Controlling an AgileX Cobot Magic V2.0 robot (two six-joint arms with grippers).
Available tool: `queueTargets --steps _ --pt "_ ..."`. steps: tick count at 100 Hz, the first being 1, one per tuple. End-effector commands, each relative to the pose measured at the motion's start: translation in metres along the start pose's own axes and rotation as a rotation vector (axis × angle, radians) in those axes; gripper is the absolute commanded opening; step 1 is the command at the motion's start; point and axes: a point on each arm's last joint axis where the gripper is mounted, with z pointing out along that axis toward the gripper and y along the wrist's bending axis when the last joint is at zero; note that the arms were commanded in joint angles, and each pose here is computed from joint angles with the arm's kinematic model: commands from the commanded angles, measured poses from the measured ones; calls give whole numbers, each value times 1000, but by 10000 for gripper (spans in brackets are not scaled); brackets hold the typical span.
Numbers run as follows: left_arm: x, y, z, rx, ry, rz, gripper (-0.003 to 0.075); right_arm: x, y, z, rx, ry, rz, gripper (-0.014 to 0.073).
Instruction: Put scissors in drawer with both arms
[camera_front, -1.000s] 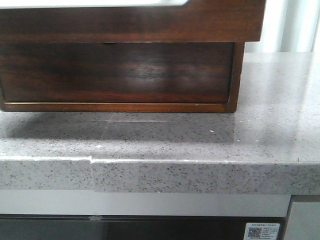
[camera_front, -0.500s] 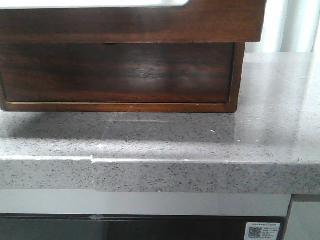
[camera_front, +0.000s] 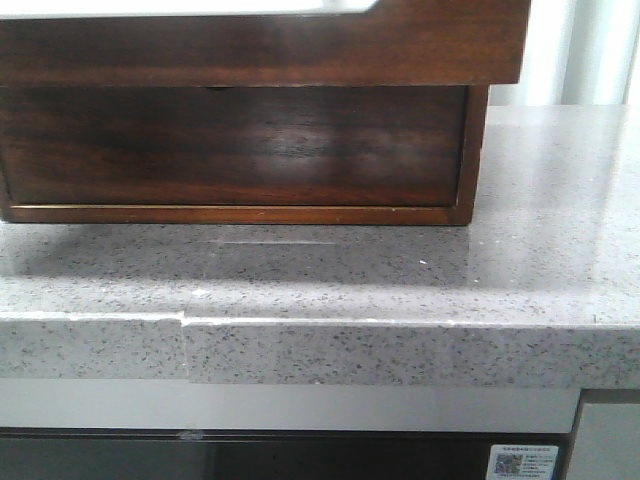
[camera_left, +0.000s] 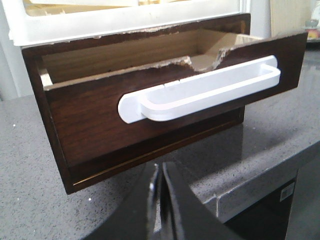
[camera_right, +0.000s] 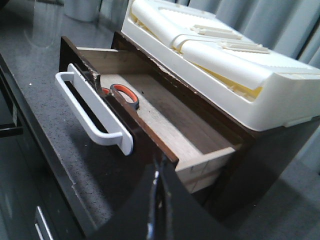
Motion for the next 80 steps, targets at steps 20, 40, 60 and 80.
queueTargets --steps 20,40,60,80 --pt "-13 0 -10 -18 -109 0 -19 33 12 -56 125 -254 -31 -31" --pt "-13 0 -10 -17 -110 -2 -19 34 12 -68 144 -300 -30 -31" --pt "-13 0 -10 -17 -110 -2 -19 34 12 -68 144 -300 -30 -31" --pt "-13 0 -10 -16 -109 -4 -19 34 12 -68 144 -300 -30 -31"
